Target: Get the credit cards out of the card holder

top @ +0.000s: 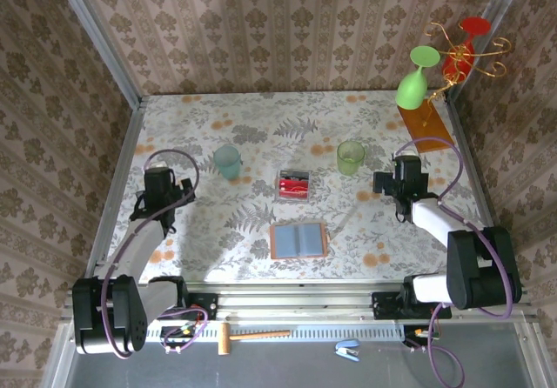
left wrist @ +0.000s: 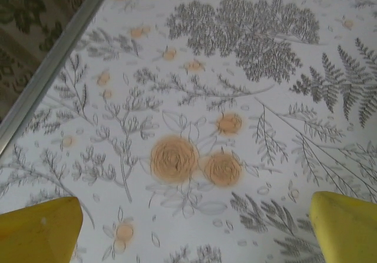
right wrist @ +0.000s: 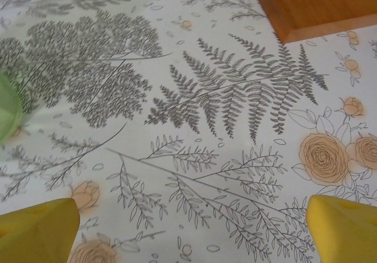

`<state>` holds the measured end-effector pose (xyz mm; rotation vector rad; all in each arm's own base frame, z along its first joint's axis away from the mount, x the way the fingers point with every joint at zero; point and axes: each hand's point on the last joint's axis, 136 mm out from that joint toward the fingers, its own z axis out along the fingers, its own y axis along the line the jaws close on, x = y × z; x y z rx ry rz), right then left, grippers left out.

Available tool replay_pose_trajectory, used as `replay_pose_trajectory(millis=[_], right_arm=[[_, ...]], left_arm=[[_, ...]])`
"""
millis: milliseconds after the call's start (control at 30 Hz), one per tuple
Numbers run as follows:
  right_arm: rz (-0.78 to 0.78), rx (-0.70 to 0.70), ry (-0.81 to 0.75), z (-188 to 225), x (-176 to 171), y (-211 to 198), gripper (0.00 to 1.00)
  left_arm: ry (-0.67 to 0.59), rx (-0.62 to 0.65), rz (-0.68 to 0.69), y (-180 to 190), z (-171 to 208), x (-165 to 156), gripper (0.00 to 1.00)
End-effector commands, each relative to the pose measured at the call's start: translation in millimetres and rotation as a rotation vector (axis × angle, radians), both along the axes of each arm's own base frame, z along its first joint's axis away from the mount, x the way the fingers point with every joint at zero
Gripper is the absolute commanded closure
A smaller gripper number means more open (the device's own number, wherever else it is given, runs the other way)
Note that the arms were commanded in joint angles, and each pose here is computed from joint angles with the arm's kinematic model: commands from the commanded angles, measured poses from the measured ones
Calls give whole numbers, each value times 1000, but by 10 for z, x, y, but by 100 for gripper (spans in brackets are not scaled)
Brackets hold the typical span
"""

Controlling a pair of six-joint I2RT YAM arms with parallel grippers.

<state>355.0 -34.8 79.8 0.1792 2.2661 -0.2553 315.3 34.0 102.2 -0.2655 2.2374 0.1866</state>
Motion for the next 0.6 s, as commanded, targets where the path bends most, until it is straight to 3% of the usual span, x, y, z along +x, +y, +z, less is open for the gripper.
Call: replay_pose_trajectory(millis=[0,167,367,567], right_arm=[[-83,34,-221,335,218,-114,0],[-40,75,-329,424,312,-60,0],[-10,85,-349,328,394,-24,0],[85,93,-362,286,424,133,0]], left_arm=[[-169,74,-35,52,136,191,0],[-263,92,-84,22,154,336,0],[-424,15,-98,87,249,473,0],[-444,-2,-200,-50,152,626,0]])
